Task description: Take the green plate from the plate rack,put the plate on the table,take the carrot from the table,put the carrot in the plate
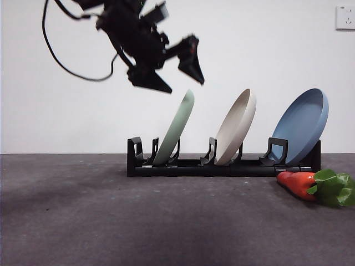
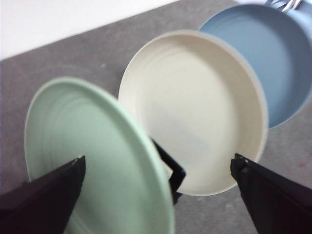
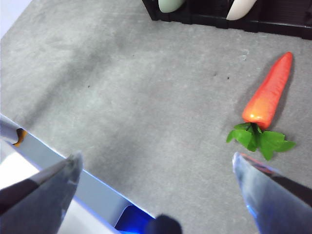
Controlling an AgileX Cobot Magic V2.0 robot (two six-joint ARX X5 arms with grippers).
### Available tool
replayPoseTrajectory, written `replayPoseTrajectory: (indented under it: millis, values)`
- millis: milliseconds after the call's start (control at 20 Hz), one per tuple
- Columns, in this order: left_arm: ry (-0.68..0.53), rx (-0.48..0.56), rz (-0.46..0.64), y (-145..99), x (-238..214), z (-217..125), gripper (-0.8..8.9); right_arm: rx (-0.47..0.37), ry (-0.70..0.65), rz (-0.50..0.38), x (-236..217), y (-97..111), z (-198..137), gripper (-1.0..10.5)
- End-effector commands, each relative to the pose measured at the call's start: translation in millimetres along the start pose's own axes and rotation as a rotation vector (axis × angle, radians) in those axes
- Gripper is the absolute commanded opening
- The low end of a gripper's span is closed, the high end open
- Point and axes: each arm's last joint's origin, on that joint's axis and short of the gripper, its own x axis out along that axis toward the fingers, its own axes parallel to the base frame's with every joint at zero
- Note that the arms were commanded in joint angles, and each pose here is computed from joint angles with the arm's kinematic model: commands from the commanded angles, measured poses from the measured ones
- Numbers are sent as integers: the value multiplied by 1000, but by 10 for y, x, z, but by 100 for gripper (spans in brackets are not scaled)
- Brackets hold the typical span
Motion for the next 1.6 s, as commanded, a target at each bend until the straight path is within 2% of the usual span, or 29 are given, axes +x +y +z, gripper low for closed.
replayPoseTrajectory:
  millis: [50,250,400,450,650,750,850,950,1250,1600]
  values:
    - [20,0,1,20,145,-102,501,-2,1,-2,4,-2,9,626]
    - [45,-6,2,41,242,-191,475,1,10,-41,17,-22,13,626]
    - [47,-7,-8,38,243,-194,166,1,10,-45,16,-22,12,626]
    - [52,-8,-22,35,243,-199,149,1,10,-44,16,-22,12,626]
    - [77,-15,-33,34,252,-232,143,1,10,-44,16,-22,12,626]
    - [83,-18,-53,28,252,-238,67,1,10,-44,16,-22,12,626]
    - [83,-19,-61,26,252,-238,50,1,10,-44,16,-22,12,626]
    - [85,-20,-72,23,251,-241,-11,1,10,-44,16,-22,12,626]
    - [75,-25,-137,3,237,-221,-8,1,10,-44,16,-22,12,626]
    - [-48,-22,-154,-92,-200,244,-8,1,10,-44,16,-22,13,626]
